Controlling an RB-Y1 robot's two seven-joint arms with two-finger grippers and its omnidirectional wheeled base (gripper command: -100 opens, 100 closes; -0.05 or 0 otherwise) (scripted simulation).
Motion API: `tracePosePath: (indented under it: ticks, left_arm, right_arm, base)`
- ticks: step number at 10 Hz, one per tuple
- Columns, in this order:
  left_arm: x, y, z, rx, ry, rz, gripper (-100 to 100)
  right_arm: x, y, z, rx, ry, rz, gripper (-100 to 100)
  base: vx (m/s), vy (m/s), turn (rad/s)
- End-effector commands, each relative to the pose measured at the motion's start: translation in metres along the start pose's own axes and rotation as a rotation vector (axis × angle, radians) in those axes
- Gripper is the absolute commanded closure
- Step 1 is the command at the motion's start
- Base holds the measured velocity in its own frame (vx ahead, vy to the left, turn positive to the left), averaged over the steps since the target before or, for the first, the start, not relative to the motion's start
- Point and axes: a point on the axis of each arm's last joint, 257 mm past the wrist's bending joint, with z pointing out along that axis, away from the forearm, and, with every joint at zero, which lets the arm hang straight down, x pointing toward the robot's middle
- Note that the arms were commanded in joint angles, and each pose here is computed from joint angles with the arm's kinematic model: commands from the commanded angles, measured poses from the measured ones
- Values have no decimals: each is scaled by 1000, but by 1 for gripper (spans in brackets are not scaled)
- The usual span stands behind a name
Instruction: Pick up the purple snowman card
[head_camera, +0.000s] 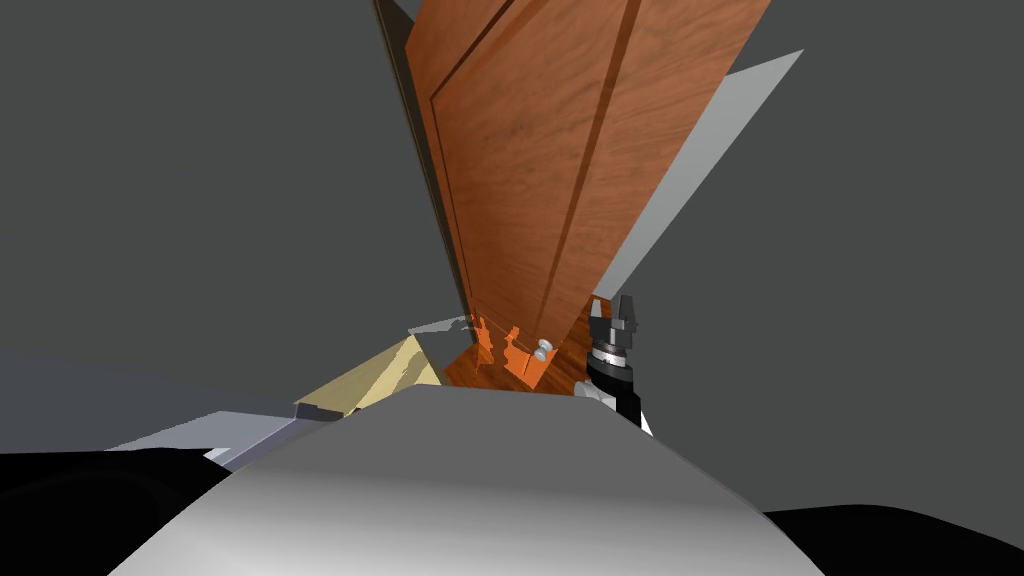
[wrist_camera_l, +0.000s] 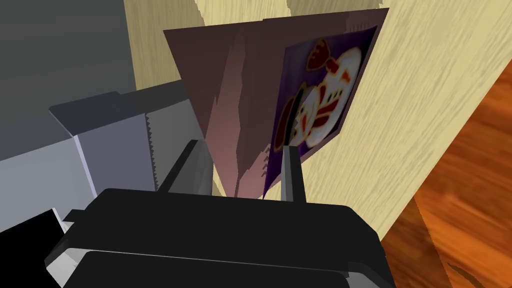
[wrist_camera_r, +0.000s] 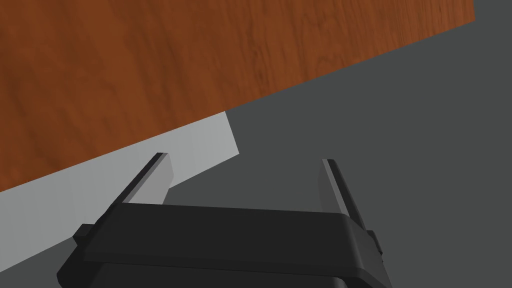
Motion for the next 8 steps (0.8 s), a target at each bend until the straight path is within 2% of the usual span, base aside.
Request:
tracePosePath:
  ticks: [1, 2, 3, 4, 6, 7, 8]
  left_arm:
    - [0, 0, 0, 0, 0, 0, 100]
    - [0, 0, 0, 0, 0, 1, 100]
    - [0, 0, 0, 0, 0, 1, 0]
    - [-1, -3, -7, 0, -1, 0, 100]
    - [-1, -7, -14, 0, -1, -1, 100]
    - [-1, -6, -11, 1, -1, 0, 100]
    - [-1, -6, -11, 0, -1, 0, 0]
  right_arm:
    - [0, 0, 0, 0, 0, 0, 0]
    - [0, 0, 0, 0, 0, 0, 0]
    - [0, 0, 0, 0, 0, 0, 0]
    - [0, 0, 0, 0, 0, 0, 0]
    - [0, 0, 0, 0, 0, 0, 0]
    - [0, 0, 0, 0, 0, 0, 0]
    - [0, 0, 0, 0, 0, 0, 0]
  base:
    - [0, 0, 0]
    - [0, 0, 0]
    - [0, 0, 0]
    - [-15, -20, 1]
    - [-24, -37, -2]
    - [-7, -15, 3]
    - [0, 0, 0]
